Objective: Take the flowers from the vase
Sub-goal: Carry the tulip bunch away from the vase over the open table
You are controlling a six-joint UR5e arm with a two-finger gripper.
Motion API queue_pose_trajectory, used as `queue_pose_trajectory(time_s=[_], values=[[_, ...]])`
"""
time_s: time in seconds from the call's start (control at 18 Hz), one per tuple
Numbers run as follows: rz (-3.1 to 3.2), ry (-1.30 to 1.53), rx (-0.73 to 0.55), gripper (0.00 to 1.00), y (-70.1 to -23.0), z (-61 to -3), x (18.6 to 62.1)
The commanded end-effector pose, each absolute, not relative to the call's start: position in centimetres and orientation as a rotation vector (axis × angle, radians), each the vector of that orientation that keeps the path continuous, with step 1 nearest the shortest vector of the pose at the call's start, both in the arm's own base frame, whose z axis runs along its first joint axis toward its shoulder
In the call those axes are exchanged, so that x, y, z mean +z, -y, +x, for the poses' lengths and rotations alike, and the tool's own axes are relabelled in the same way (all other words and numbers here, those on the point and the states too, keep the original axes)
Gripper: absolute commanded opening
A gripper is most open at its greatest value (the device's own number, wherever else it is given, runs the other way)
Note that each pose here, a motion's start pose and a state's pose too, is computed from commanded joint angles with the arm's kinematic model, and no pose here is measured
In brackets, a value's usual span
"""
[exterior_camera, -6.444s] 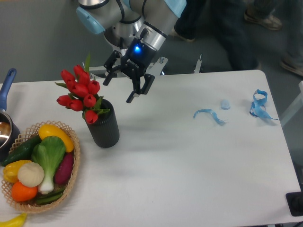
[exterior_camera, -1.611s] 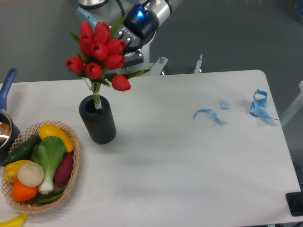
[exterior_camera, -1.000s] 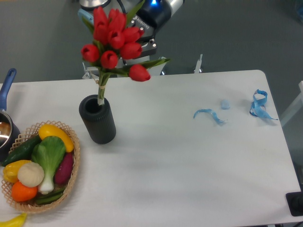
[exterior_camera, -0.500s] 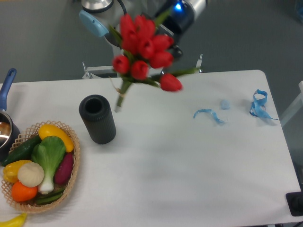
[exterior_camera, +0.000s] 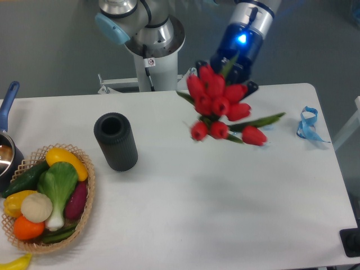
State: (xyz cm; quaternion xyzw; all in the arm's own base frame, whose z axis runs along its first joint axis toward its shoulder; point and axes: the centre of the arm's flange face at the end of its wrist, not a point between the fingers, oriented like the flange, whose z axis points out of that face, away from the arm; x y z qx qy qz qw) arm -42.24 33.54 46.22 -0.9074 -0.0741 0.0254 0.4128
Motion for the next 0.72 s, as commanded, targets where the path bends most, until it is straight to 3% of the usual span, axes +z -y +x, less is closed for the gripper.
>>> queue_pose_trajectory(time_s=[0.33,0.72], values=[[-2.448,0.212,0.181,0.14,-34.4,-43.0,45.5],[-2.672,0.113,0.264,0.18,-41.7,-44.2,43.0]])
